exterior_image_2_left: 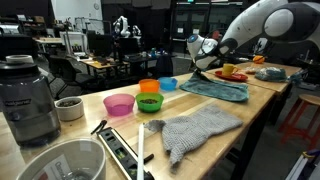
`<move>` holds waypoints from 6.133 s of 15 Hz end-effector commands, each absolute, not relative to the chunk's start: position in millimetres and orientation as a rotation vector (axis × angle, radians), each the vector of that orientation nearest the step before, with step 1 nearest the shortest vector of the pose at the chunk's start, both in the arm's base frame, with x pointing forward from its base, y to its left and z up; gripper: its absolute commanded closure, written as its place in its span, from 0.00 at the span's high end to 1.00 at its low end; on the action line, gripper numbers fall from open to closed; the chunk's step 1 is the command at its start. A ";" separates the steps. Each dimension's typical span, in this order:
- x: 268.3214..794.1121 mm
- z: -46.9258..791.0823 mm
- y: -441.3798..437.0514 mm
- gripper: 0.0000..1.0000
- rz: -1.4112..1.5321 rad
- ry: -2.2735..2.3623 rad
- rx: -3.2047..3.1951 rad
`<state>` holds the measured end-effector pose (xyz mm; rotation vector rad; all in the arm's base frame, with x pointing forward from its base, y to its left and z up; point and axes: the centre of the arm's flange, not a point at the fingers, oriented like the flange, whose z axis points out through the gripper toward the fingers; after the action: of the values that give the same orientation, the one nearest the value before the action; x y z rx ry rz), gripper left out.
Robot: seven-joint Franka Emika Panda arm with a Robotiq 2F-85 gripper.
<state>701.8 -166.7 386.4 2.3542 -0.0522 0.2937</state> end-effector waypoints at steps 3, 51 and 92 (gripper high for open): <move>711.6 379.7 -177.3 0.67 0.307 -0.102 2.307; 711.8 377.1 -204.4 0.77 0.460 -0.556 2.183; 504.3 435.3 -223.3 1.00 -0.129 -0.057 2.678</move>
<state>535.2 -228.3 442.3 2.7370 -0.0631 -0.1427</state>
